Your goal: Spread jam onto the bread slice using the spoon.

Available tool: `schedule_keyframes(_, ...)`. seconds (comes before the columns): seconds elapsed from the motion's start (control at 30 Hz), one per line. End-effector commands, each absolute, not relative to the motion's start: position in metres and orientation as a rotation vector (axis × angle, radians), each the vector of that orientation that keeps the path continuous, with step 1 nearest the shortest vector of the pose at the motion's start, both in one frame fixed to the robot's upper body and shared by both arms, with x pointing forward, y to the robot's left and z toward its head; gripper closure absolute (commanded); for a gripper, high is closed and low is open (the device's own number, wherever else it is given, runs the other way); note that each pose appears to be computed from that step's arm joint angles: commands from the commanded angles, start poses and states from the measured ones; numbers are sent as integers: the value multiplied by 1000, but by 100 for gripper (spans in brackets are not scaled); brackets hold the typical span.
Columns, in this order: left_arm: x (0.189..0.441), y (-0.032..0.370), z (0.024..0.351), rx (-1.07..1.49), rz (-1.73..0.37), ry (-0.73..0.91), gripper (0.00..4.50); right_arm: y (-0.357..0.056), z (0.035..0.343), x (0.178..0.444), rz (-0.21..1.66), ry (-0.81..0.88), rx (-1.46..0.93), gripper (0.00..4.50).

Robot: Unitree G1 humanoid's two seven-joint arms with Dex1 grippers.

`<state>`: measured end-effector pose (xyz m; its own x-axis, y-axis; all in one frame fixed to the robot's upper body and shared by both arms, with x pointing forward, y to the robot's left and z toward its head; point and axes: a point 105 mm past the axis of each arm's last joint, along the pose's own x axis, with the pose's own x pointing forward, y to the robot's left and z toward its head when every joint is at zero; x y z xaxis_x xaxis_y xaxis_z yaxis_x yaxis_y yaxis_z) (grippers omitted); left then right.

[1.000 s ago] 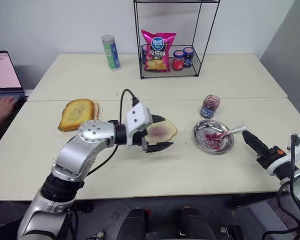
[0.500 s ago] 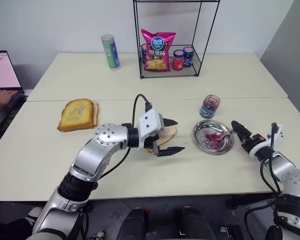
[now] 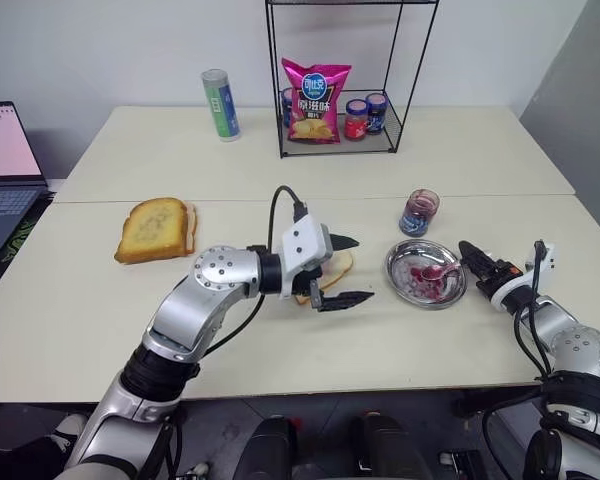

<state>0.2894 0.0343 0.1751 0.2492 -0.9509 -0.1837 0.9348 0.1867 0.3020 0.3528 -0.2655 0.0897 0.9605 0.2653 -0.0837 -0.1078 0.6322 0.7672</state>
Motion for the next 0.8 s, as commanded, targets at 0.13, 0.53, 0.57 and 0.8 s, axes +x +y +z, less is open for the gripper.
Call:
schedule_keyframes(0.13,288,32,187,399,-1342,-98,0,-276,106,350,221,135,848,410)
schedule_keyframes(0.53,302,41,196,363,-1281,-115,0,-257,174,359,327,2,761,445)
schedule_keyframes(0.57,305,42,198,352,-1267,-123,0,-255,184,362,331,-17,744,445)
schedule_keyframes(0.8,330,36,212,227,-1139,-177,0,-245,258,395,296,-193,531,445)
